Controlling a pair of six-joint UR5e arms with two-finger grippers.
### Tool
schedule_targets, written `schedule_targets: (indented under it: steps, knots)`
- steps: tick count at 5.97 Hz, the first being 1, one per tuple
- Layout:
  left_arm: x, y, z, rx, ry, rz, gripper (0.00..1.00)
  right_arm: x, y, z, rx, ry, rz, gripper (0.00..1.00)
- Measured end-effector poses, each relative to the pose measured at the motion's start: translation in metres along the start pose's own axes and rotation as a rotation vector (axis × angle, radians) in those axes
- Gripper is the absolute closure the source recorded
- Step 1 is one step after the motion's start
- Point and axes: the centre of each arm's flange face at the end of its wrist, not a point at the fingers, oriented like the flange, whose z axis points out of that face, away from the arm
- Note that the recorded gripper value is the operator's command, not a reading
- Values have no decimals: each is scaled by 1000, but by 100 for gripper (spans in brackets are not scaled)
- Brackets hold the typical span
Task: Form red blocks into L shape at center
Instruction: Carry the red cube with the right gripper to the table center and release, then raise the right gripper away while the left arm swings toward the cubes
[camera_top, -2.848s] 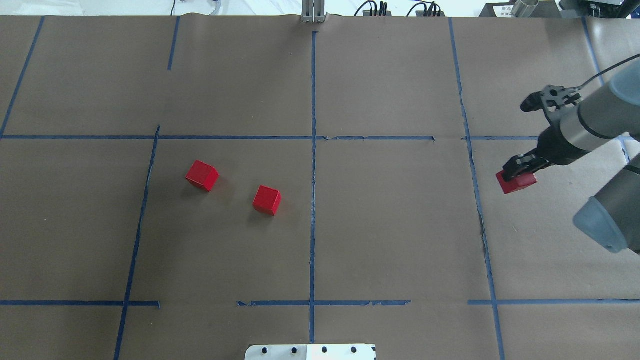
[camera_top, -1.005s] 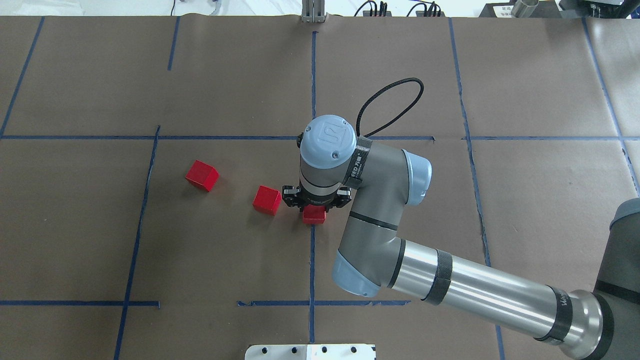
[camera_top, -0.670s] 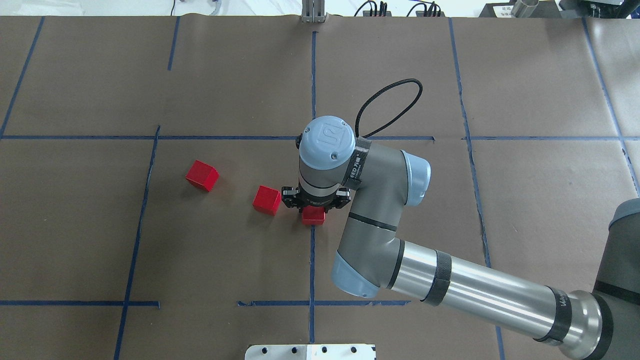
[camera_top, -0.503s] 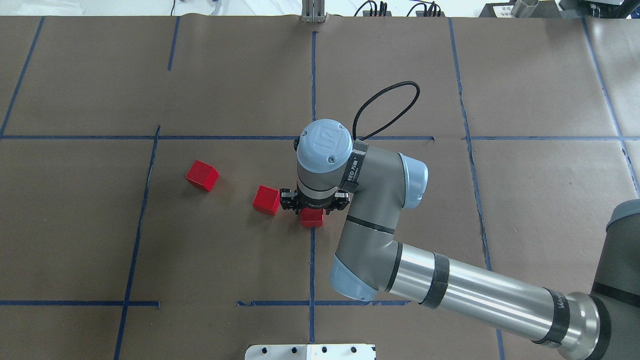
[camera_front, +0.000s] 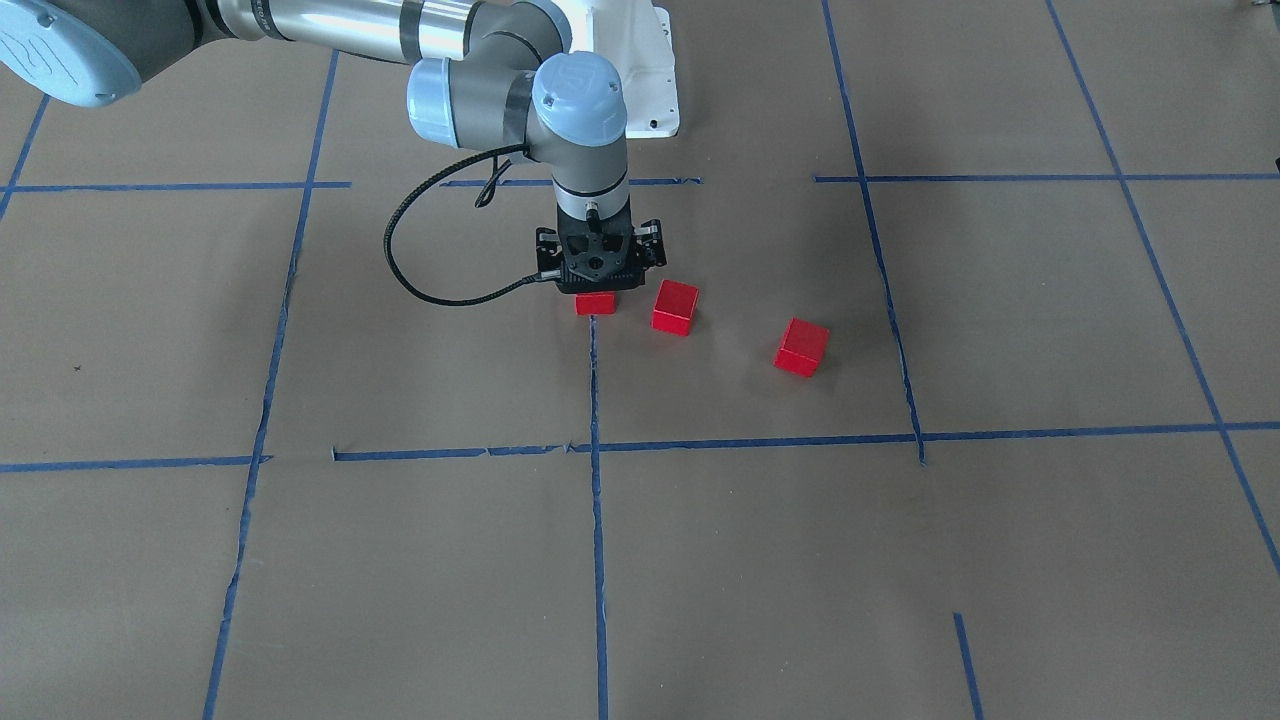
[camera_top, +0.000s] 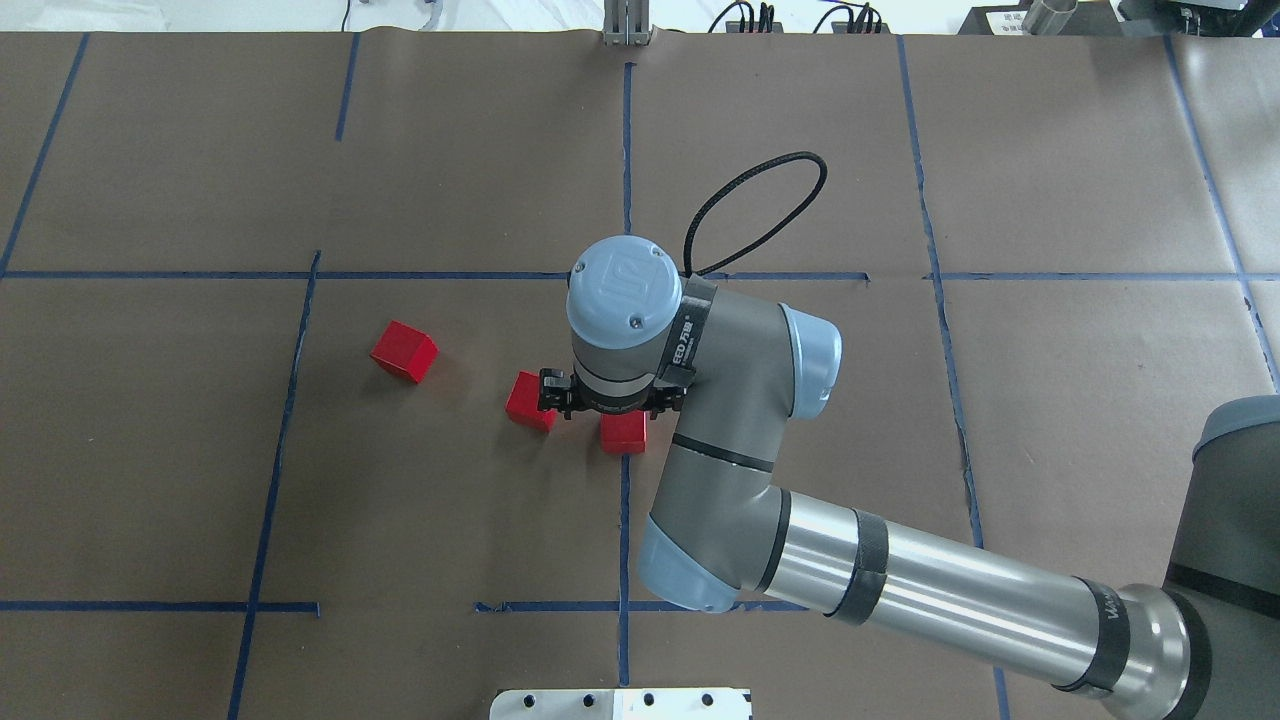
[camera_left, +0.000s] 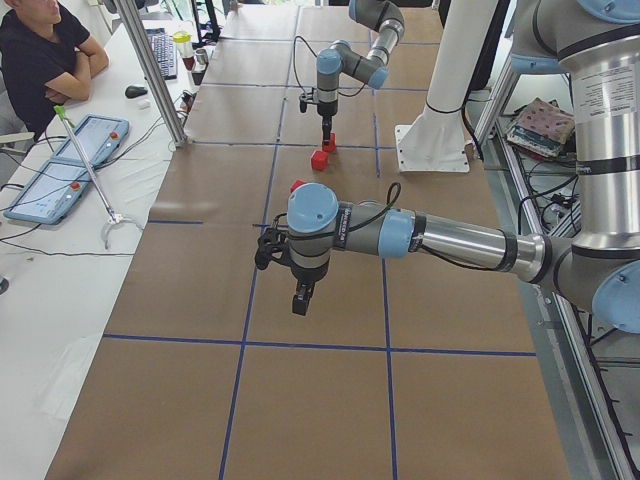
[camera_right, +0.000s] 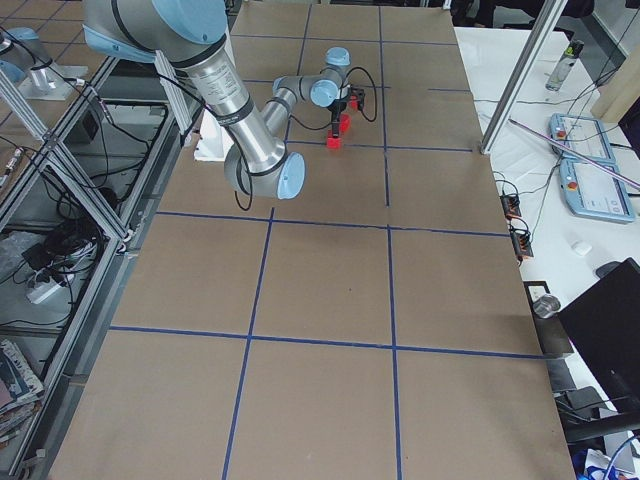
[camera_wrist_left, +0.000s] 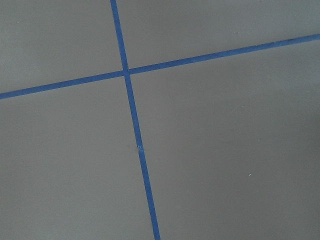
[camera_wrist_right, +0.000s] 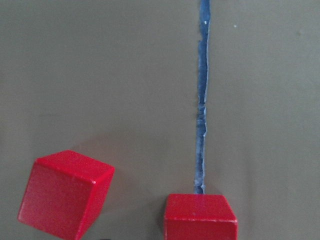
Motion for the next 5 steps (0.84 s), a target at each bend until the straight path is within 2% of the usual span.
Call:
schedule_targets:
  steps: [2, 3, 4, 5]
  knots:
    - [55, -28, -5, 27, 85, -20, 0, 59, -32, -75, -9, -58, 60, 0]
    - [99, -43, -3, 43, 121, -50, 0, 105, -39, -96, -13, -79, 66, 0]
    - [153, -64, 6, 41, 164, -68, 0, 157, -35, -109, -13, -83, 34, 0]
    - [228, -89, 27, 3, 218, -51, 0, 207, -32, -125, -18, -91, -2, 0]
